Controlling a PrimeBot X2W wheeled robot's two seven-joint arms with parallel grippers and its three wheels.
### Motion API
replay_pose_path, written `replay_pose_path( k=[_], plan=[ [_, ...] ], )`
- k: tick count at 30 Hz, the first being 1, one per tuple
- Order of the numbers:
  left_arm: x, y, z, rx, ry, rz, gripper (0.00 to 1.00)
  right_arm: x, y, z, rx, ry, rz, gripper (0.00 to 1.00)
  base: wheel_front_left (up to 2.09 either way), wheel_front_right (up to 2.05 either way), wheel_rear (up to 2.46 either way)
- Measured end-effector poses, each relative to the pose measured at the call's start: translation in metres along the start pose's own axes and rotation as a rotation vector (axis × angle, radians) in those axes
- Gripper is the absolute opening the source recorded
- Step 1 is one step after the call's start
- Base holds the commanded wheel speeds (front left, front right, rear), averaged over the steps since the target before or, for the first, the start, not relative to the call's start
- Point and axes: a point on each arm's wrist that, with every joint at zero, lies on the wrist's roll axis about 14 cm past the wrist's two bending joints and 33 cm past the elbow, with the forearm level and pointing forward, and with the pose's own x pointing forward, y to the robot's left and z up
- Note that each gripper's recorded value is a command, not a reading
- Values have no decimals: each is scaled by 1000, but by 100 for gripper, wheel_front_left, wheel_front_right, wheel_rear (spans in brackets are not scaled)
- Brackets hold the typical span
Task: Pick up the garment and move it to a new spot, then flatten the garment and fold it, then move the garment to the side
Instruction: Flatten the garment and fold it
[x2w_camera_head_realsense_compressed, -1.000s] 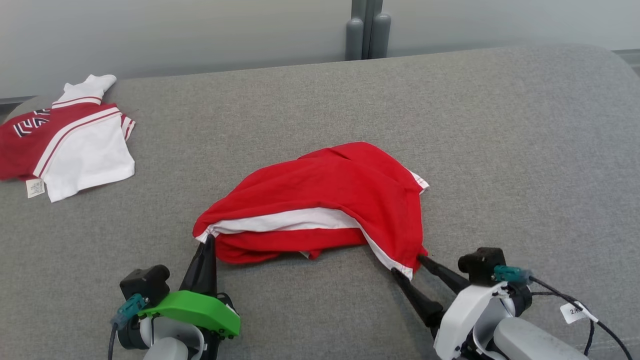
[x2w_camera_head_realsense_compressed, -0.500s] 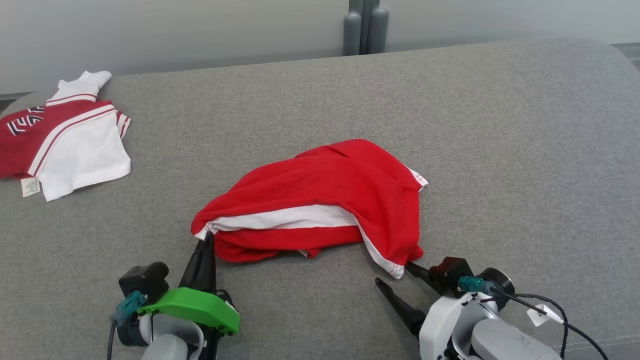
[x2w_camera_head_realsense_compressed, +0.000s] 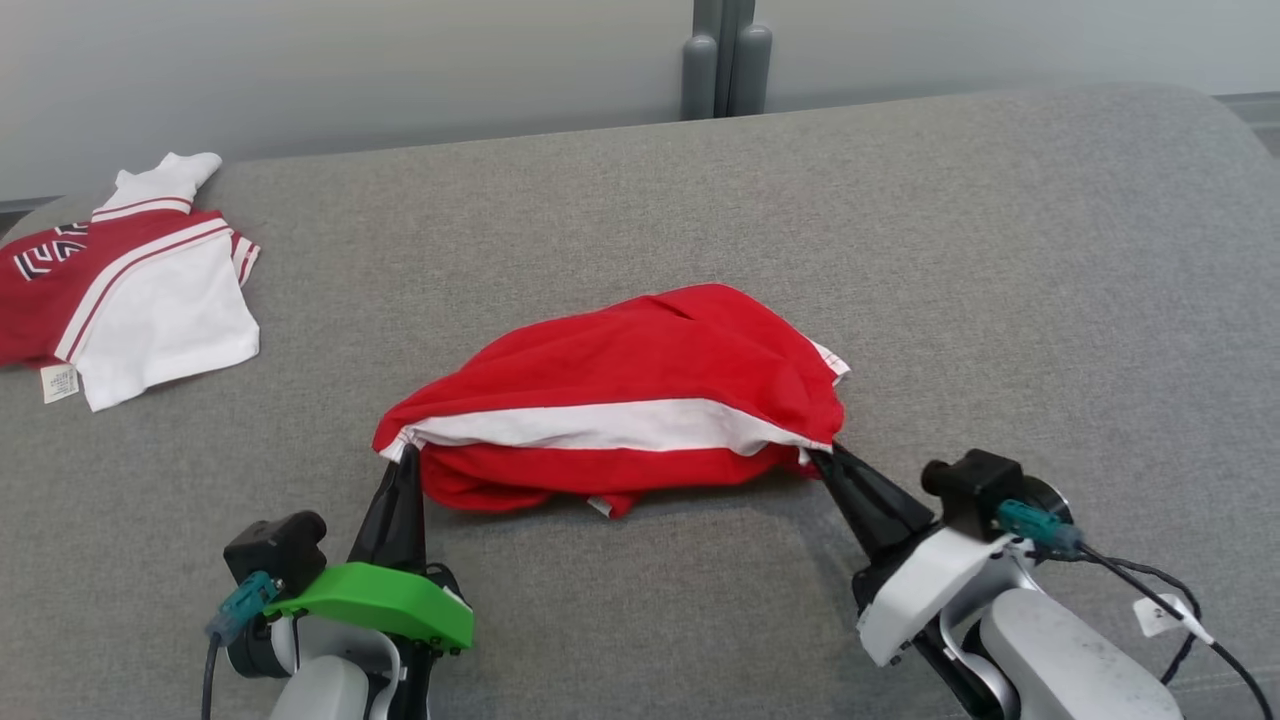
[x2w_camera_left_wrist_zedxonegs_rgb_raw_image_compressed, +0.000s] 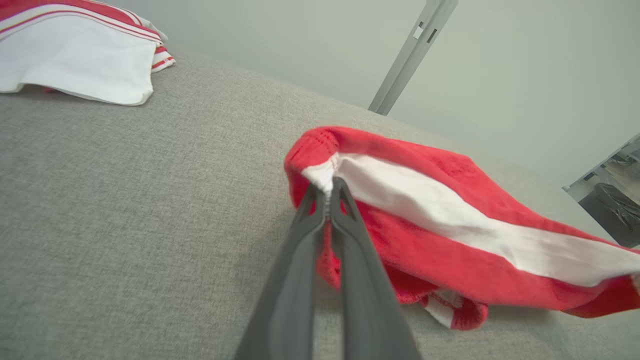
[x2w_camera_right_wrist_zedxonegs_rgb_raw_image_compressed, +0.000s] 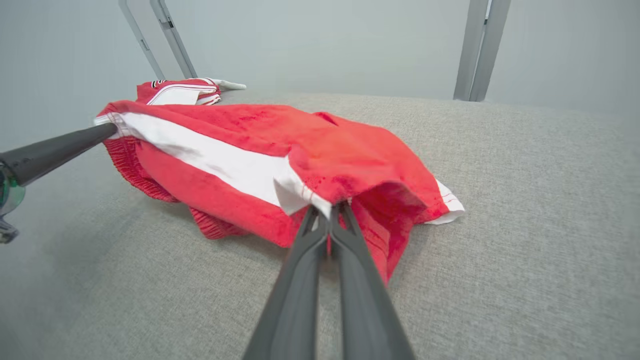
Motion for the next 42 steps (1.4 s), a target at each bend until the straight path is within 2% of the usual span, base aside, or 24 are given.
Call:
replay_pose_path(
  k=[8, 15, 21, 27, 33, 38, 42],
  plan=[
    [7, -29, 34, -12, -104, -91, 0, -30, -26, 56, 71, -196, -98, 0, 0, 0, 0],
    [3, -68, 79, -30, -242, -210, 0, -59, -36, 108, 51, -341, -122, 0, 0, 0, 0],
    [-5, -109, 120, 11, -357, -346, 0, -85, -37, 165, -17, -474, -129, 0, 0, 0, 0],
    [-4, -153, 190, 114, -480, -491, 0, -100, -39, 226, -121, -591, -144, 0, 0, 0, 0],
    [30, -164, 207, 146, -393, -508, 0, -83, -51, 250, -120, -608, -158, 0, 0, 0, 0],
    [80, -159, 211, 172, -280, -462, 0, -42, -74, 256, -84, -561, -173, 0, 0, 0, 0],
    [118, -159, 226, 231, -261, -427, 0, -12, -91, 279, -84, -598, -193, 0, 0, 0, 0]
  ],
)
